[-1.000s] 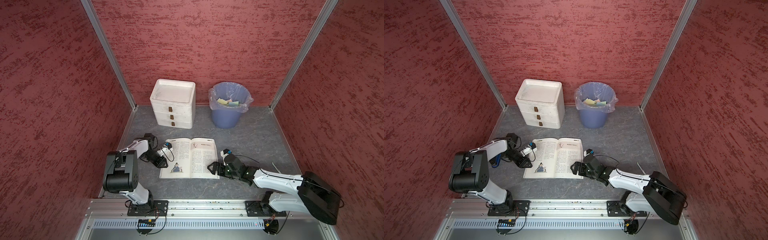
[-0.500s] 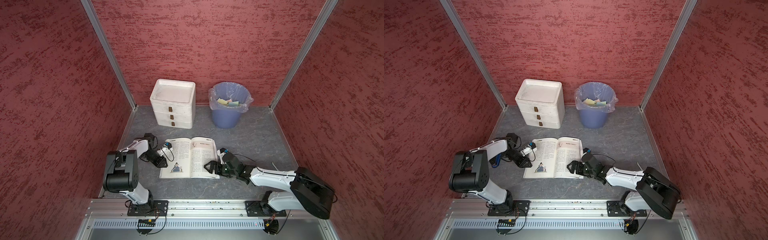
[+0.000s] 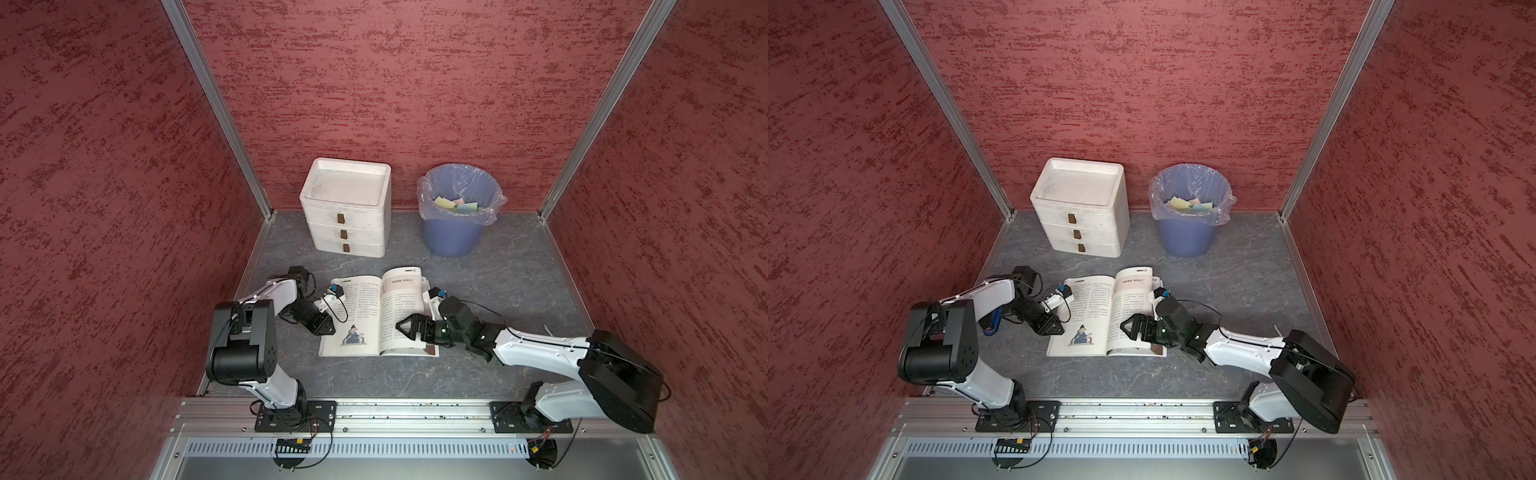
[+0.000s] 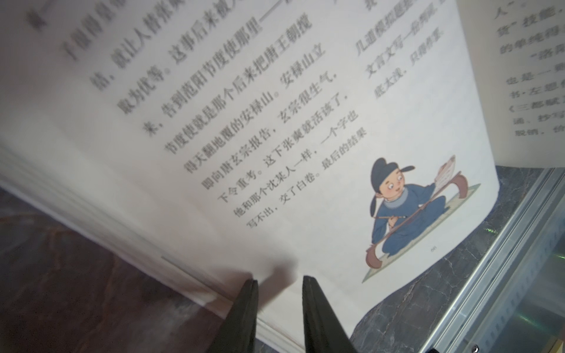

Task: Peel off the used sticky note
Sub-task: Turn the page of the book at the center of the board, then tear off the note from the book.

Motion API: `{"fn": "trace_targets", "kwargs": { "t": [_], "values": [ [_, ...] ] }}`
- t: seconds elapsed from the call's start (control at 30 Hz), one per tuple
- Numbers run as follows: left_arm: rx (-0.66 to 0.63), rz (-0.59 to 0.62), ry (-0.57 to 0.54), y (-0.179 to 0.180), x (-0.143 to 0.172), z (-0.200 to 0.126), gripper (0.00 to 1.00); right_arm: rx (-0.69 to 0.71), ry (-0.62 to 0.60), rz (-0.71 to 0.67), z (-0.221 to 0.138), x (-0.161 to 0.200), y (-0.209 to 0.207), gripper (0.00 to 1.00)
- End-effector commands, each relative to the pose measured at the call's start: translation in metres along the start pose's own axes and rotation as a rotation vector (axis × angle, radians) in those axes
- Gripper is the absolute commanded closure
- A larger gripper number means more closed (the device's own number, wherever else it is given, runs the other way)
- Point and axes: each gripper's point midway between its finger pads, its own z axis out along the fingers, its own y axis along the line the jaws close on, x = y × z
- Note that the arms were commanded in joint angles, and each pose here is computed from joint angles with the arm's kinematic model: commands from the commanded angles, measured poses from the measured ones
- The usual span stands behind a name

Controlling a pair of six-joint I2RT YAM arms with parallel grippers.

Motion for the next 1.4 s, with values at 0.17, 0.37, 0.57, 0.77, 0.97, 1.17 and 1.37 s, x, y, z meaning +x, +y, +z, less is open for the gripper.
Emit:
{"fn": "trace_targets", "kwargs": {
  "t": [0.17, 0.37, 0.57, 0.77, 0.97, 1.17, 1.37],
  "values": [
    [0.007, -0.031, -0.079, 0.01, -0.007, -0.023, 0.72, -0.078, 0.012, -0.104, 0.006, 0.002, 0.059, 0.02],
    [0.022, -0.087, -0.242, 0.021, -0.012, -0.077, 0.72, -0.094, 0.08, -0.186, 0.044, 0.013, 0.097, 0.02],
    [-0.014, -0.125, -0.334, 0.034, -0.008, -0.117, 0.72, -0.133, 0.163, -0.267, 0.076, 0.033, 0.138, 0.01],
    [-0.013, -0.131, -0.386, 0.032, -0.013, -0.137, 0.71, -0.051, 0.149, -0.312, 0.064, 0.032, 0.127, 0.02],
    [0.015, -0.08, -0.361, 0.01, -0.029, -0.127, 0.69, 0.13, 0.042, -0.233, 0.005, 0.006, 0.055, 0.01],
    [0.022, 0.007, -0.269, -0.023, -0.051, -0.097, 0.68, 0.226, -0.033, -0.078, -0.052, -0.011, -0.04, 0.02],
    [0.025, 0.085, -0.172, -0.052, -0.068, -0.068, 0.68, 0.195, -0.065, 0.016, -0.071, -0.016, -0.08, 0.02]
  ]
}}
